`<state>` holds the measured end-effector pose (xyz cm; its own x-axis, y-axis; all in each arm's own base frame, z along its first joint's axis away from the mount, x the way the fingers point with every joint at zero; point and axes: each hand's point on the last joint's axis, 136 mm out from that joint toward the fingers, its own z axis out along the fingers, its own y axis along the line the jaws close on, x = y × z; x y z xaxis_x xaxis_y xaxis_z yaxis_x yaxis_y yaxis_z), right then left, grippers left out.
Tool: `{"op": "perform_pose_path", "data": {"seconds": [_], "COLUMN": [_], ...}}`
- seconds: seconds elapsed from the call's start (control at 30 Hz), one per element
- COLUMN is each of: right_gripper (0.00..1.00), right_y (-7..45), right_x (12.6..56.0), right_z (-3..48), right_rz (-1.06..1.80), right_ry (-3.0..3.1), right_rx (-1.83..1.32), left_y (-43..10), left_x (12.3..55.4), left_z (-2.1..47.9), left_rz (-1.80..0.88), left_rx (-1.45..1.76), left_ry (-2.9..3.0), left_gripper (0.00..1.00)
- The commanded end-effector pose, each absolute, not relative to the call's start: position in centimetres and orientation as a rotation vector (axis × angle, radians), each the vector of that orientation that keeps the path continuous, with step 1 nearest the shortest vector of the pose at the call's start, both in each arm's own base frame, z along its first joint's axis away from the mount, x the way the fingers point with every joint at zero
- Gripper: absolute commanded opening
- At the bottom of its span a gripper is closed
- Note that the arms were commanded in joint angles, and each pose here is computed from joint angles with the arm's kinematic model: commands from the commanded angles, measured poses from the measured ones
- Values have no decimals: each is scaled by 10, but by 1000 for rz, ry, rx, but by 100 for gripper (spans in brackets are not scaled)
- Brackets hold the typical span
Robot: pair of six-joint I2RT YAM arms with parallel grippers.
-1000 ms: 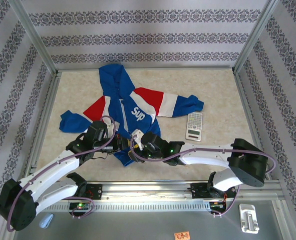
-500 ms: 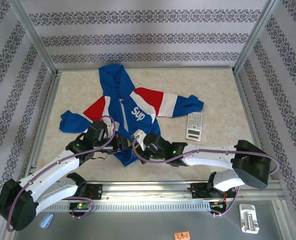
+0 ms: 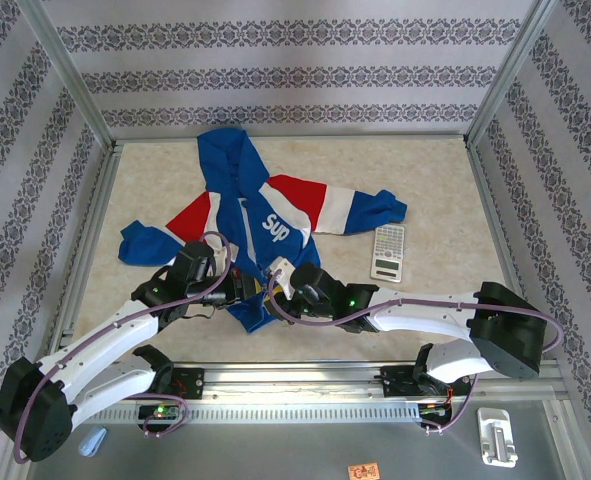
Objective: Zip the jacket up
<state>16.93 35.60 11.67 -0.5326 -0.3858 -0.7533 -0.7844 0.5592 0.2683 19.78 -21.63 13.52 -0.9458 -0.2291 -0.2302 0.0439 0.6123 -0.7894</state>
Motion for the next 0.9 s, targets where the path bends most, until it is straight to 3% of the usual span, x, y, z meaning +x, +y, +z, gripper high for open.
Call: {"op": "perform_pose_path", "data": {"seconds": [0.0,0.53,0.87], "right_gripper": [26,37,31], "right_y": [354,369,364], "right_x": [170,170,180], "right_z": [118,123,120], "right_rz": [804,903,858], "right_ry": [2139,2136,2162], "right_rx": [-939,-881,-808], "left_y": [-219,-219,-218], "left_x": [192,191,189], "left_z": [136,133,134], "left_rz": [-1252,-1257,-1257], "left_rx": [-111,-119,-117], "left_ry": [2550,2553,2553], "left_gripper": [0,0,0]}}
